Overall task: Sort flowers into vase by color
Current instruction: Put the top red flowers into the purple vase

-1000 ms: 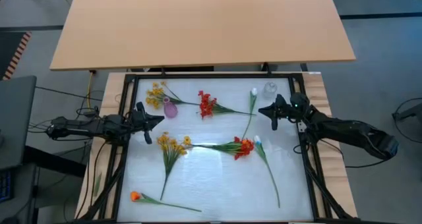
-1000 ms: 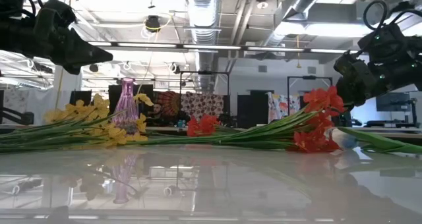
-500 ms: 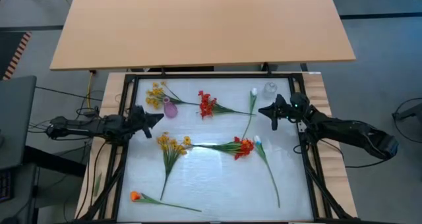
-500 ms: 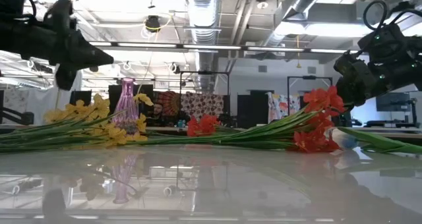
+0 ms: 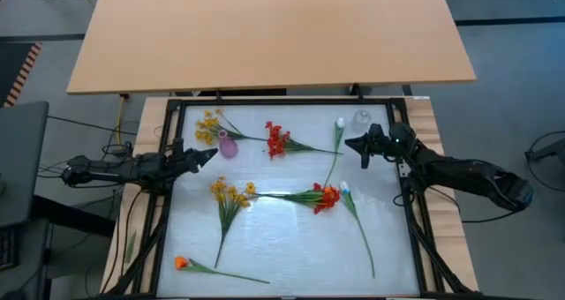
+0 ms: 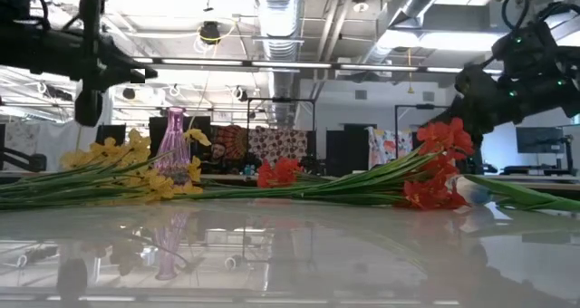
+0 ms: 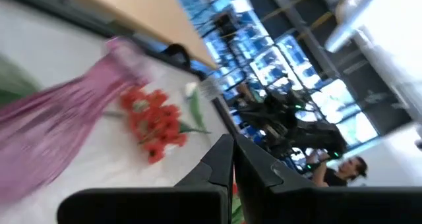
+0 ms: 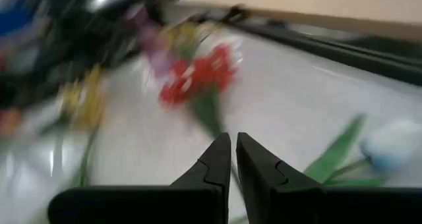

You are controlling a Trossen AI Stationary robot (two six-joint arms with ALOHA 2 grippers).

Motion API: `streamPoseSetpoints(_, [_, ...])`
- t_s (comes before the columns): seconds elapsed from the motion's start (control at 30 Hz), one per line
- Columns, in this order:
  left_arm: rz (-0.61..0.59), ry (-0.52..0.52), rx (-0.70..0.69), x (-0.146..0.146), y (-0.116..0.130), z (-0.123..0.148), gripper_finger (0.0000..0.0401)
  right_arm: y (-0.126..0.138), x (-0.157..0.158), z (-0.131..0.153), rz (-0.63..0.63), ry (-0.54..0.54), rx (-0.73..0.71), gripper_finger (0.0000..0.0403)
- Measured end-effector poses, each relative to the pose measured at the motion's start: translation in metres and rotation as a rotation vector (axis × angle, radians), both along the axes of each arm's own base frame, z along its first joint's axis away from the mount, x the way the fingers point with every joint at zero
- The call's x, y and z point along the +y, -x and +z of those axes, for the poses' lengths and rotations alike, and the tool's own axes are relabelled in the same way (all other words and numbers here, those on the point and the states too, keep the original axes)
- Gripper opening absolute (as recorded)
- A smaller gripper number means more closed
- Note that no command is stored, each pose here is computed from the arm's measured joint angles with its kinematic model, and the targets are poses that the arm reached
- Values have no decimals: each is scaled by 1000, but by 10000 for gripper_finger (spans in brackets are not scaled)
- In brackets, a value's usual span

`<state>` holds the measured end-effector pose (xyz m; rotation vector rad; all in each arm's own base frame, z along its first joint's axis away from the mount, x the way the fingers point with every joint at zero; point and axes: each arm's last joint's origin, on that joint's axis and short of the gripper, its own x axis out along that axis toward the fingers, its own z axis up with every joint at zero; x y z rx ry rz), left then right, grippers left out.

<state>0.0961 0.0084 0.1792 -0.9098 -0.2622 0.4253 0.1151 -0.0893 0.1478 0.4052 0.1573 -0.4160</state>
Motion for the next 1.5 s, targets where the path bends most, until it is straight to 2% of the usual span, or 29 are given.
streamPoseSetpoints(0.03, [-14, -36, -5, 0, 0, 2, 0, -1, -1, 2, -52, -67, -42, 55])
streamPoseSetpoints(0.1, [-39, -112, -8, -1, 0, 6, 0, -5, -2, 13, -54, -143, -126, 55])
streamPoseSetpoints(0.23, [-43, -177, 21, -1, 0, 6, 0, -26, 3, 58, 119, -177, -261, 55])
streamPoseSetpoints(0.3, [-60, -208, 32, -2, 0, 6, 0, -39, 7, 86, 189, -134, -305, 55])
streamPoseSetpoints(0.37, [-84, -245, 45, -3, -1, 6, 0, -54, 13, 113, 266, 0, -326, 54])
streamPoseSetpoints(0.43, [-105, -278, 55, -3, -1, 6, 0, -70, 16, 130, 232, 76, -311, 54])
streamPoseSetpoints(0.53, [-124, -311, 67, -4, -1, 6, 0, -96, 10, 141, 136, 48, -216, 54])
streamPoseSetpoints(0.63, [-134, -311, 86, -4, -1, 5, 0, -124, -1, 135, 139, -23, -29, 54])
streamPoseSetpoints(0.77, [-195, -317, 109, -6, -3, 2, 0, -157, -12, 112, 171, -145, 331, 62])
streamPoseSetpoints(0.83, [-219, -318, 113, -6, -3, 1, 0, -169, -14, 100, 203, -179, 511, 73])
streamPoseSetpoints(0.97, [-252, -328, 127, -7, -4, 0, 0, -191, -21, 78, 265, -210, 748, 113])
streamPoseSetpoints(1.03, [-291, -373, 154, -9, -6, -2, 0, -203, -26, 67, 298, -198, 814, 143])
streamPoseSetpoints(1.13, [-327, -383, 189, -10, -8, -2, 10, -220, -34, 57, 312, -162, 890, 196])
streamPoseSetpoints(1.27, [-342, -384, 258, -10, -11, 8, 45, -236, -45, 41, 338, -146, 998, 261])
streamPoseSetpoints(1.37, [-359, -401, 322, -10, -16, 14, 81, -245, -50, 30, 364, -130, 1048, 284])
streamPoseSetpoints(1.5, [-381, -401, 399, -11, -22, 13, 117, -252, -58, 12, 327, -88, 1125, 288])
